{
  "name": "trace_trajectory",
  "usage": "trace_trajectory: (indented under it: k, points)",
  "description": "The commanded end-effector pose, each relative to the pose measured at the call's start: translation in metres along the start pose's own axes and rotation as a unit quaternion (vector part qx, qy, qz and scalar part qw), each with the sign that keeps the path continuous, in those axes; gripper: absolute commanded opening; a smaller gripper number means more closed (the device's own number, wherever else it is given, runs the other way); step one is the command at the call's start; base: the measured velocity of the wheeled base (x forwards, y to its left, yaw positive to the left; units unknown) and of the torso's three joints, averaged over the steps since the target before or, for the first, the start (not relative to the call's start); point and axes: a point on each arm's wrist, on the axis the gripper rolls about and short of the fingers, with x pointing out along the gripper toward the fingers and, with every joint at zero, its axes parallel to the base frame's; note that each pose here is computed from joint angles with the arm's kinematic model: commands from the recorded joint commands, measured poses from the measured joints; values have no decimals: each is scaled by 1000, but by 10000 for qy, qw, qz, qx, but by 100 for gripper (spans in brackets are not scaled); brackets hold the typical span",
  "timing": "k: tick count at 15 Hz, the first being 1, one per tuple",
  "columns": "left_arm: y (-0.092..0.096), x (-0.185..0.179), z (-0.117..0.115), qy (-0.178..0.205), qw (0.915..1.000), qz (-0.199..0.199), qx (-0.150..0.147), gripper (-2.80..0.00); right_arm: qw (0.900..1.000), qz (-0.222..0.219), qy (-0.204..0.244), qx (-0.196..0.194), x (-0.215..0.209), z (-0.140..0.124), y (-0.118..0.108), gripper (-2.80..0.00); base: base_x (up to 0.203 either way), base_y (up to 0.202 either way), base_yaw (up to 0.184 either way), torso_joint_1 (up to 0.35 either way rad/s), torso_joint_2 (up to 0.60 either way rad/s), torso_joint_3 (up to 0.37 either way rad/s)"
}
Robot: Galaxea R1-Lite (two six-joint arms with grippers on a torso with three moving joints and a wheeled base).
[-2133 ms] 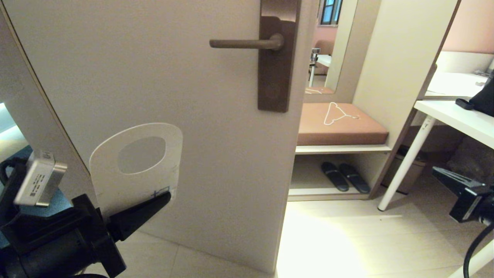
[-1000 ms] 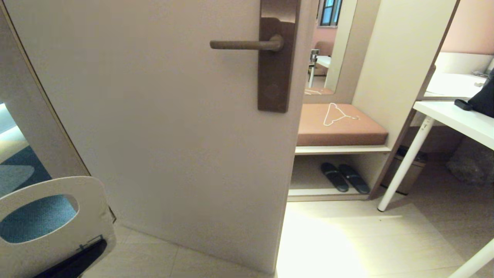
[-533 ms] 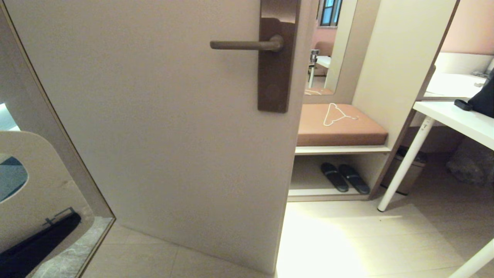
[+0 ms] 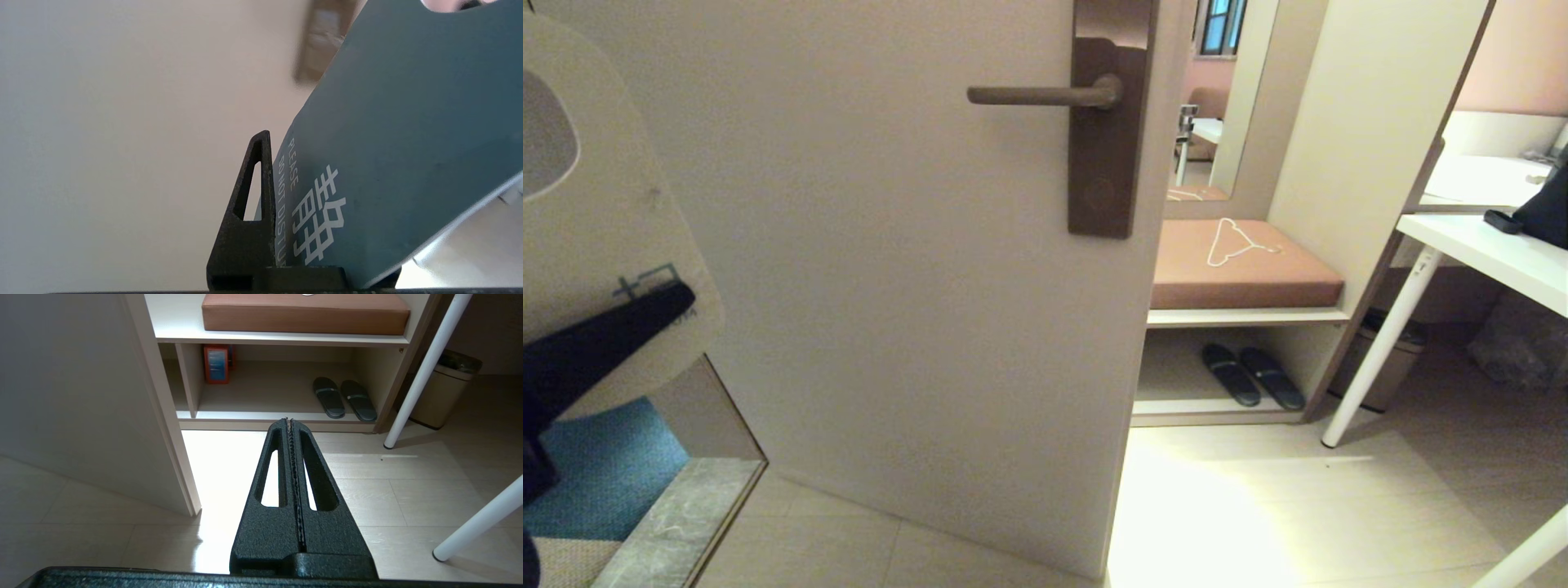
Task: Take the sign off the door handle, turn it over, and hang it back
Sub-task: Hang the sign back with the other side facing out
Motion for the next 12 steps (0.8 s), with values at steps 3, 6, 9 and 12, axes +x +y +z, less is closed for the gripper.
trace_trajectory:
  k: [3,6,9,12]
  points:
    - [21,60,7,123,9994,329,61,-280,10000,-2,11,6,0,0,0,-280,0,0,0,0,0,0]
    - [44,96,18,-296,9982,481,194,-280,10000,-40,9,22,0,0,0,-280,0,0,0,0,0,0]
    - [57,110,15,-295,9976,585,232,-280,10000,-40,9,22,0,0,0,-280,0,0,0,0,0,0]
    - [70,126,22,-386,9962,730,280,-280,9999,-28,-125,15,1,1,0,-280,0,0,0,0,0,0]
